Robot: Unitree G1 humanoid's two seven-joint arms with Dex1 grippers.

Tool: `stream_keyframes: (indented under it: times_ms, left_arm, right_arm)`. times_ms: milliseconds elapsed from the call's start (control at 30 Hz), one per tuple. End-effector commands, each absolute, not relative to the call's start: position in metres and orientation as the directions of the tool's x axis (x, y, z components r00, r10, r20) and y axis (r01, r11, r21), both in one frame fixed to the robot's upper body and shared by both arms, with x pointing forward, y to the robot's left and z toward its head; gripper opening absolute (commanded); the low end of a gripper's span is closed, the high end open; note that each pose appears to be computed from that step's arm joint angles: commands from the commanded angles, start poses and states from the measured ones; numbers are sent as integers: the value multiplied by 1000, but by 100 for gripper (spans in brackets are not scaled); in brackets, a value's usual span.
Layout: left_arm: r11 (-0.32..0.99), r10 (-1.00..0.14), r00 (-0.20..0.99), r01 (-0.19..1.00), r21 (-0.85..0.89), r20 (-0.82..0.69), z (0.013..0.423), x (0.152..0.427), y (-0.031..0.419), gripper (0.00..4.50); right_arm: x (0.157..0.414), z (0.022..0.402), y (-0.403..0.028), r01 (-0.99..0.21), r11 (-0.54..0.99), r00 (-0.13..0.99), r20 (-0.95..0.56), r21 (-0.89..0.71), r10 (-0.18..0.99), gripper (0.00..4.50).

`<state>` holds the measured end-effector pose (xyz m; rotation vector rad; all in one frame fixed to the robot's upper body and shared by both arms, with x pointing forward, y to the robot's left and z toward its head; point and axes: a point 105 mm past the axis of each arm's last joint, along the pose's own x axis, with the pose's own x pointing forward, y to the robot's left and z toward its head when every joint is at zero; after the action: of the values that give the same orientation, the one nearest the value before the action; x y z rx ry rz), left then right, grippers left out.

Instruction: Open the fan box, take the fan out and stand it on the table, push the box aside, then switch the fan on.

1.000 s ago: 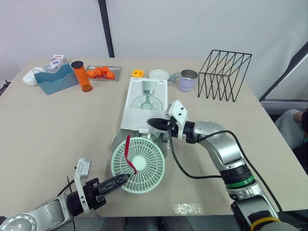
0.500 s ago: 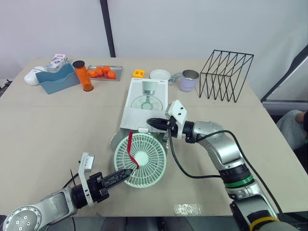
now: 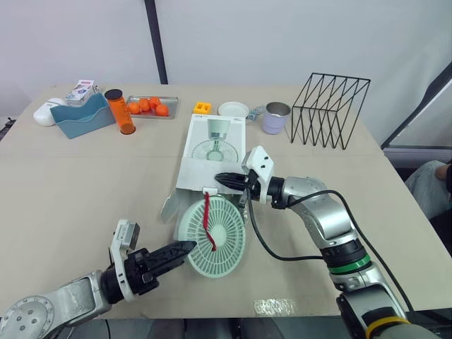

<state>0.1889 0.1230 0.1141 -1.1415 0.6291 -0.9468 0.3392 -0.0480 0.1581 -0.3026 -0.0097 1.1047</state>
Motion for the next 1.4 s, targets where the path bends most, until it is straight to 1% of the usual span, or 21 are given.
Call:
stream_keyframes:
  times_ms: [33, 133, 300, 533, 667, 767, 900, 933, 967, 1000, 1033, 1067, 1167, 1200, 1267, 1300, 1333, 1367, 1400]
  left_arm:
    - [263, -870, 491, 373, -890, -51, 121, 188, 147, 443]
    - [291, -866, 497, 405, -867, -58, 128, 196, 155, 443]
    - [330, -890, 450, 520, -788, -76, 144, 206, 161, 443]
    - [392, -906, 406, 701, -596, -119, 181, 220, 170, 443]
    - [437, -897, 418, 799, -413, -142, 200, 233, 170, 443]
    - [426, -905, 399, 843, -327, -150, 206, 236, 164, 443]
    - [362, -930, 336, 904, -226, -149, 216, 236, 146, 443]
    - [344, -936, 316, 916, -207, -155, 217, 235, 142, 450]
    - [333, -938, 306, 925, -185, -162, 218, 236, 139, 450]
    - [317, -942, 291, 935, -161, -167, 219, 237, 135, 450]
    - [294, -948, 271, 946, -135, -167, 221, 238, 130, 450]
    - [271, -954, 250, 955, -119, -166, 224, 239, 125, 450]
    - [218, -964, 202, 973, -76, -176, 225, 241, 115, 450]
    - [208, -965, 194, 976, -66, -177, 224, 243, 113, 450]
    - [188, -969, 177, 981, -47, -173, 224, 247, 109, 399]
    - [178, -971, 170, 983, -37, -171, 224, 248, 106, 390]
    - [170, -972, 163, 985, -26, -171, 224, 249, 105, 354]
    - [158, -972, 154, 987, -10, -176, 223, 249, 103, 318]
    - [146, -972, 145, 989, 10, -186, 222, 250, 102, 294]
  right_arm:
    - [338, 154, -51, -877, 418, 459, -154, -238, 875, 0]
    - [337, 156, -48, -881, 413, 450, -139, -231, 882, 0]
    - [330, 167, -44, -899, 394, 413, -74, -191, 908, 0]
    - [325, 192, -54, -910, 371, 374, 21, -183, 927, 0]
    - [315, 202, -72, -918, 352, 350, 39, -182, 936, 0]
    - [309, 203, -79, -919, 344, 343, 35, -191, 939, 0]
    - [298, 204, -89, -925, 324, 327, 16, -198, 945, 0]
    - [294, 203, -93, -929, 313, 318, 6, -197, 948, 41]
    - [291, 202, -96, -934, 301, 308, -8, -192, 951, 52]
    - [285, 200, -99, -943, 277, 287, -30, -183, 957, 97]
    - [280, 198, -103, -950, 258, 270, -47, -177, 962, 112]
    - [276, 197, -105, -952, 247, 260, -55, -179, 964, 162]
    - [269, 195, -108, -953, 244, 258, -60, -181, 964, 266]
    - [268, 194, -108, -953, 244, 258, -61, -178, 964, 291]
    - [265, 193, -108, -953, 248, 262, -59, -173, 963, 355]
    - [263, 192, -108, -952, 252, 265, -59, -171, 962, 377]
    - [262, 192, -108, -952, 255, 268, -58, -171, 962, 426]
    - [262, 191, -109, -950, 259, 273, -59, -171, 960, 450]
    - [261, 191, -110, -949, 264, 277, -60, -173, 959, 450]
